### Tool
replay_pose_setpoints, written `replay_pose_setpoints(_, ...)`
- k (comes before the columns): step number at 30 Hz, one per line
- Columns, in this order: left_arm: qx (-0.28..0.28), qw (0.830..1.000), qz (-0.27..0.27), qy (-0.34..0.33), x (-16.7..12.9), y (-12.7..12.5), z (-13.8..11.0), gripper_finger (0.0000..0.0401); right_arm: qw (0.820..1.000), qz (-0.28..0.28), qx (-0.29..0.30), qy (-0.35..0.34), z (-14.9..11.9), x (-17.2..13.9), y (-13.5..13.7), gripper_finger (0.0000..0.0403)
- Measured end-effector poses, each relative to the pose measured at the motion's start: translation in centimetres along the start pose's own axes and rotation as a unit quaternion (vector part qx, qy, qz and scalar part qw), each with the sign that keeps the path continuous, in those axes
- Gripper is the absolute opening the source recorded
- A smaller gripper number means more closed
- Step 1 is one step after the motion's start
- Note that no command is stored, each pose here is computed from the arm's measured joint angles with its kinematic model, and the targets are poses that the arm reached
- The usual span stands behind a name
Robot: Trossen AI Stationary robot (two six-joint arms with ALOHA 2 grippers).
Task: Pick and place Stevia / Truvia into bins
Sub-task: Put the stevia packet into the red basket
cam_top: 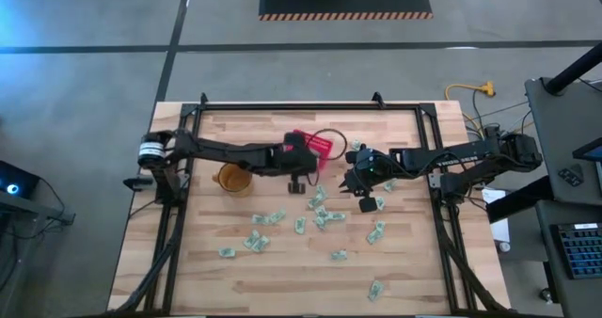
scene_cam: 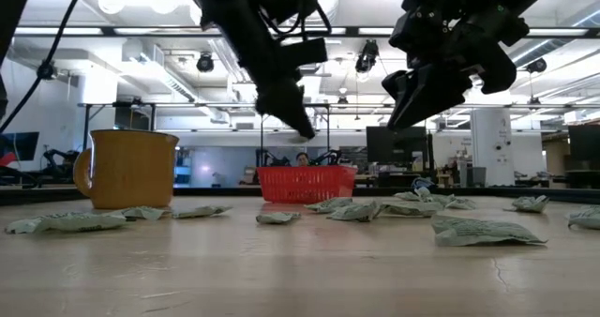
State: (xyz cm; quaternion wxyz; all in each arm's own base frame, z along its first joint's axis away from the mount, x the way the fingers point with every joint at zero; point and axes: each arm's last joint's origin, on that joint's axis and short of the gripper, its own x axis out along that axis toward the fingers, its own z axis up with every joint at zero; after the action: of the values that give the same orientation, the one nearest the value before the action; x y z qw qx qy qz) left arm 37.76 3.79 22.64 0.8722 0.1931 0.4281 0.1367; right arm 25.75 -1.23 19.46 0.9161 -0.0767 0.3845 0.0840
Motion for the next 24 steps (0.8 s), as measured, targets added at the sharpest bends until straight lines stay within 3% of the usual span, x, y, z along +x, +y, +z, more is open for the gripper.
replay_pose_setpoints(4,-0.014,0.999,0.029,-0.023,0.8,1.6,0.1,0.0,1.0,0.0,0.0,0.002,0.0,0.0,0.0,0.0064)
replay_pose_setpoints(14,-0.046,0.997,0.054,0.012,2.3,4.4,-2.0,0.0004,1.0,0.007,0.004,0.027,-0.5,0.0,0.1,0.0063)
replay_pose_setpoints(20,-0.043,0.998,0.053,0.014,2.4,4.5,-2.2,0.0065,0.996,0.011,0.027,0.084,-1.6,-0.2,0.4,0.0064)
replay_pose_setpoints(24,-0.046,0.997,0.056,0.016,2.4,4.5,-2.2,0.0113,0.991,-0.037,0.043,0.118,-2.0,-0.4,0.2,0.0063)
